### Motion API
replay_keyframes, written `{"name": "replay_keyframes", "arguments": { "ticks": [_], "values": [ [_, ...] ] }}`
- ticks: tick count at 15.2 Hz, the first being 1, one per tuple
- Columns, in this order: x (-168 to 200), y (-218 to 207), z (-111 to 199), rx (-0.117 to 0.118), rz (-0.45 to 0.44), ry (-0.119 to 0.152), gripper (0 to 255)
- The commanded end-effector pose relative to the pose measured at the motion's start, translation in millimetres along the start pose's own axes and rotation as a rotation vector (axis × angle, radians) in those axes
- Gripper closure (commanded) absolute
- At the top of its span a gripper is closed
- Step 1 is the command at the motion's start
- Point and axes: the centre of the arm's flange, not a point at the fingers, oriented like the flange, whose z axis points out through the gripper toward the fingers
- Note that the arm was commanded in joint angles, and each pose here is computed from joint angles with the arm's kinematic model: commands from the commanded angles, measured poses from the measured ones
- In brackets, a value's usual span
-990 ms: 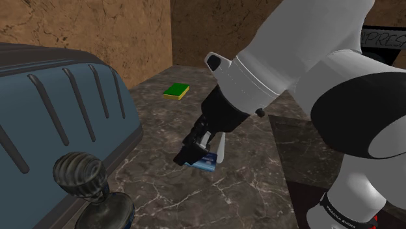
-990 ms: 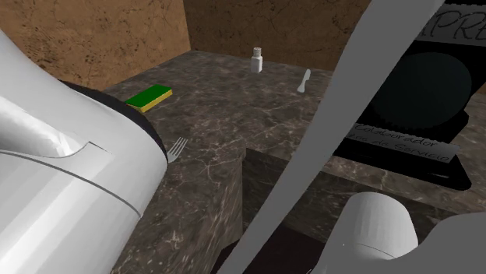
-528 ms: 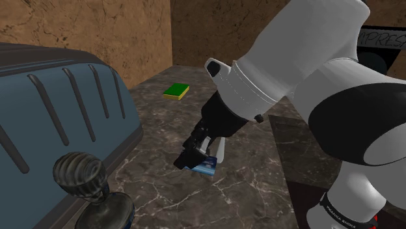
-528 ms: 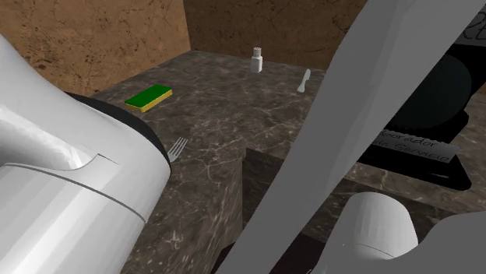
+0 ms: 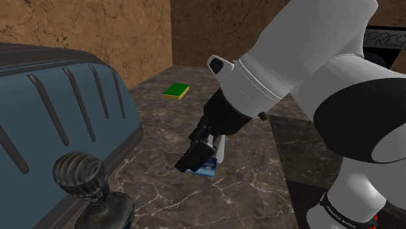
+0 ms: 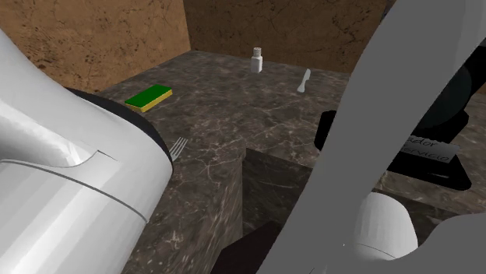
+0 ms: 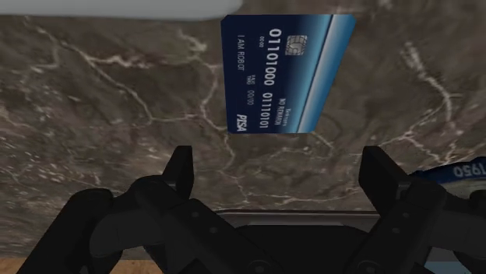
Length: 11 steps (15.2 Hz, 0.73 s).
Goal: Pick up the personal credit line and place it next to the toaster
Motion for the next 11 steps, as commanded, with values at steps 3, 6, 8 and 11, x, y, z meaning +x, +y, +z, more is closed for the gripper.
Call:
{"name": "replay_keyframes", "arguments": {
  "ticks": [3, 6, 8, 11],
  "values": [
    [1, 0, -43, 0.000, 0.000, 0.000, 0],
    [1, 0, -43, 0.000, 0.000, 0.000, 0],
    [1, 0, -43, 0.000, 0.000, 0.000, 0],
    [1, 0, -43, 0.000, 0.000, 0.000, 0]
  ]
}}
